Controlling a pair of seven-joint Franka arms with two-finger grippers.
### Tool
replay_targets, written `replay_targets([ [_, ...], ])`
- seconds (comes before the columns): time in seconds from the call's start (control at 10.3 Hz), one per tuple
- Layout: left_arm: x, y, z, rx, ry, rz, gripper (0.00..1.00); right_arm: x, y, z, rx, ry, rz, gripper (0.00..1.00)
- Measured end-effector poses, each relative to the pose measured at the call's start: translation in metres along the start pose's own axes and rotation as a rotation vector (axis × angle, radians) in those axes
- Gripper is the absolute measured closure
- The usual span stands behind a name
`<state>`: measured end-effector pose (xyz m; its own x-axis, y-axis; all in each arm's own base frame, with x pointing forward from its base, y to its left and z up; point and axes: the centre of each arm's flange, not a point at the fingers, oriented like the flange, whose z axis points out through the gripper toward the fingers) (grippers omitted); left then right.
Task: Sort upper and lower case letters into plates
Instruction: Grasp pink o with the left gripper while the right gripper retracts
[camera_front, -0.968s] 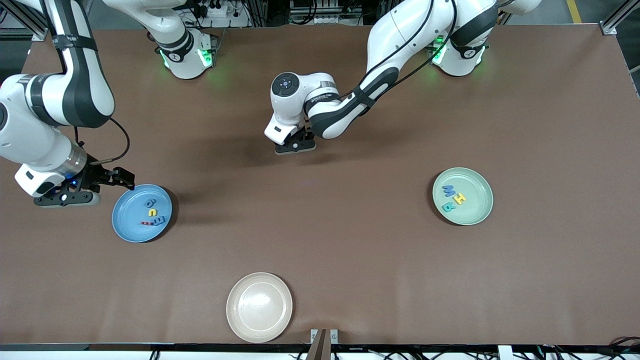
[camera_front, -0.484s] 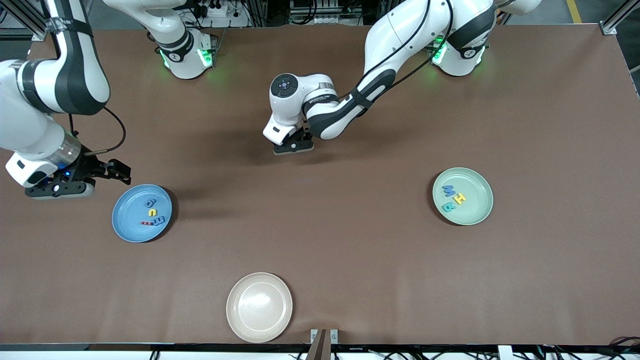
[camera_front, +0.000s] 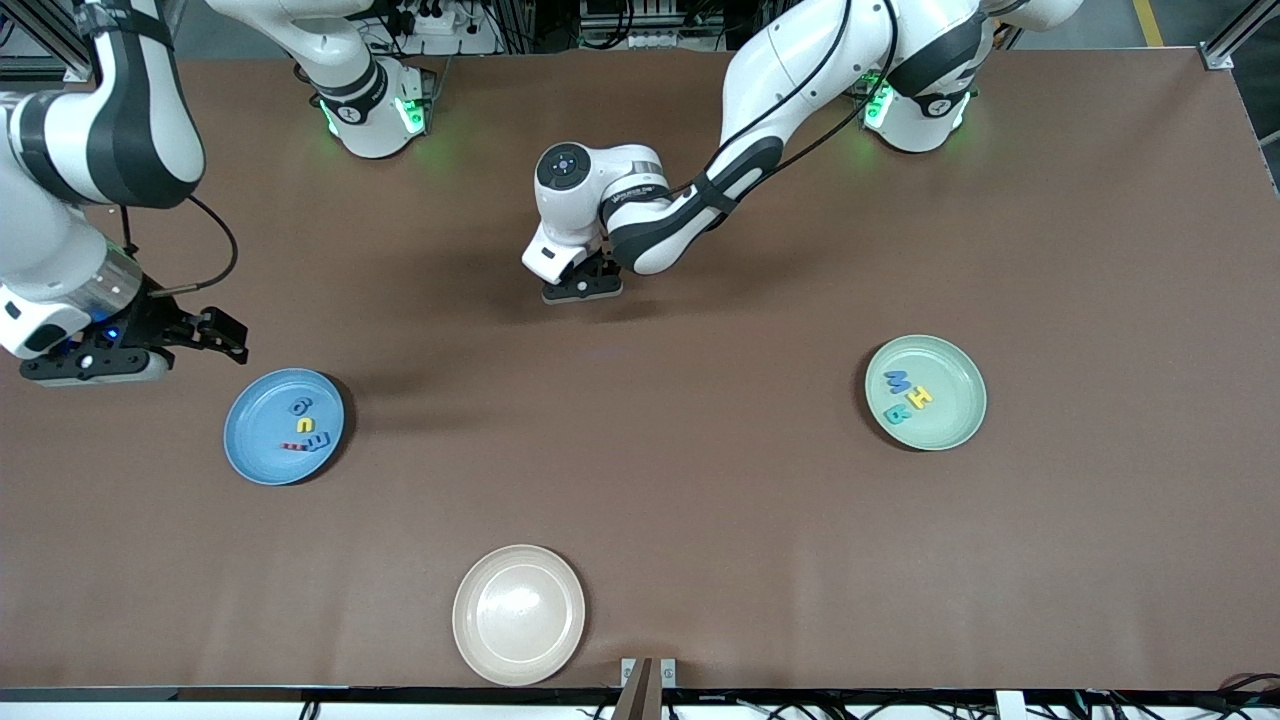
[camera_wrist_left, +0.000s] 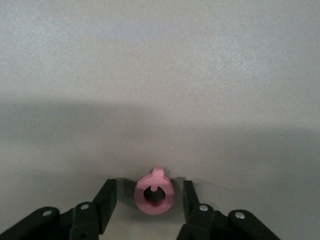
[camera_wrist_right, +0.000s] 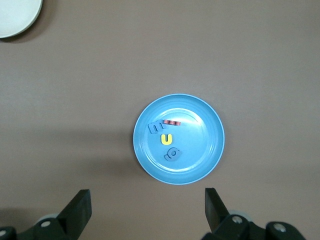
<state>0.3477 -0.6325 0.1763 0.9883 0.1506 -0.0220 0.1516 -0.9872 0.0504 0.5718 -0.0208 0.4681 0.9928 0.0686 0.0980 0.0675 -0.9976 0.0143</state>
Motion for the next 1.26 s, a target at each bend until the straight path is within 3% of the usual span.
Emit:
replay_targets([
  [0.19, 0.002, -0.002, 0.005, 0.008, 0.002, -0.003, 0.46, 0.001, 0.0, -0.02, 0.002, -0.015, -0.001, 0.0],
  [0.29, 0.003, -0.001, 0.003, 0.005, 0.006, -0.003, 0.6, 0.003, -0.001, -0.031, 0.003, -0.021, -0.003, 0.0],
  [0.39, 0.004, 0.001, 0.0, 0.002, 0.014, -0.003, 0.63, 0.003, -0.001, -0.039, 0.004, -0.029, -0.003, 0.0],
  [0.77, 0.014, 0.0, -0.002, -0.001, 0.029, -0.015, 0.63, 0.003, 0.0, -0.065, 0.008, -0.068, -0.002, 0.0],
  [1.26, 0.093, -0.026, -0.053, -0.008, 0.085, -0.121, 0.63, 0.006, -0.001, -0.126, 0.008, -0.062, -0.002, 0.0],
])
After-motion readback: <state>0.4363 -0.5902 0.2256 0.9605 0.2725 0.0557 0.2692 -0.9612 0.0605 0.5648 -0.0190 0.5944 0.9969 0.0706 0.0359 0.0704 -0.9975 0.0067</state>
